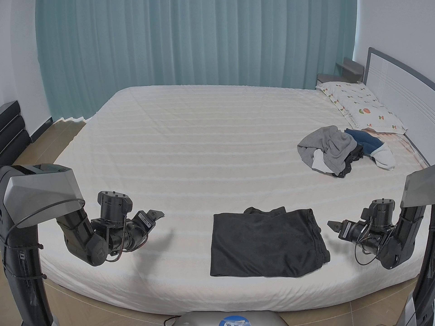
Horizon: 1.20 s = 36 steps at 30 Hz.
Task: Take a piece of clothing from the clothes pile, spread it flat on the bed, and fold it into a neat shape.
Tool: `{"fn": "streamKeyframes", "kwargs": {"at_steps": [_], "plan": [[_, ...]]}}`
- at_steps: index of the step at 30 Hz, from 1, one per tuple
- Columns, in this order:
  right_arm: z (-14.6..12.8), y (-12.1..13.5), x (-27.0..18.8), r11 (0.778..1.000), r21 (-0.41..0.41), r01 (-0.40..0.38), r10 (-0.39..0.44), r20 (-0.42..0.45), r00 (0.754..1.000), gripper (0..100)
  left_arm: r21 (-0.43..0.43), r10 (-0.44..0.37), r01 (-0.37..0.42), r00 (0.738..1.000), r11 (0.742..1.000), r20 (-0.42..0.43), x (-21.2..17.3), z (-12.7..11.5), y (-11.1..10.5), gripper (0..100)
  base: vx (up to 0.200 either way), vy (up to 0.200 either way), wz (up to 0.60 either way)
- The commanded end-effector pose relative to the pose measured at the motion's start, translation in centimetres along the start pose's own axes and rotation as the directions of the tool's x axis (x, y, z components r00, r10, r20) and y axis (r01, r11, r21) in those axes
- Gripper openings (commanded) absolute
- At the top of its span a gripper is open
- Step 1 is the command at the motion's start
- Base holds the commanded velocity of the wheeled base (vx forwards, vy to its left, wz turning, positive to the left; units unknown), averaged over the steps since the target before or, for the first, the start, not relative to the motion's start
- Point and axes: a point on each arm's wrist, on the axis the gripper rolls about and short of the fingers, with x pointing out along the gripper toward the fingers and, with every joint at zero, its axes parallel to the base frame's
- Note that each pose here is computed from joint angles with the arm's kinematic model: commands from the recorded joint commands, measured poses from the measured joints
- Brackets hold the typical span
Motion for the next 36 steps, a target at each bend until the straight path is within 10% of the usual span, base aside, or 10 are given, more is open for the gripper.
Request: {"fn": "streamKeyframes", "kwargs": {"at_steps": [1,24,25,36], "plan": [[0.1,1.3,1.7,0.996,0.053,-0.069,0.069,0.000,0.998,100,0.002,0.006,-0.006,1.000,1.000,-0.001,0.3,-0.3,0.3,100,0.200,0.000,0.00],[-0.4,5.2,6.4,0.939,0.288,-0.190,0.232,-0.117,0.966,100,0.008,0.013,-0.013,1.000,1.000,0.001,0.5,-0.5,0.5,100,0.000,0.000,0.00],[-0.4,5.2,6.4,0.939,0.288,-0.187,0.228,-0.117,0.966,0,0.008,0.013,-0.013,1.000,1.000,0.001,0.5,-0.5,0.5,100,0.000,0.000,0.00],[0.9,2.8,7.0,0.938,0.324,-0.123,0.171,-0.122,0.978,0,0.008,0.013,-0.013,1.000,1.000,0.001,0.5,-0.5,0.5,100,0.000,0.000,0.00]]}}
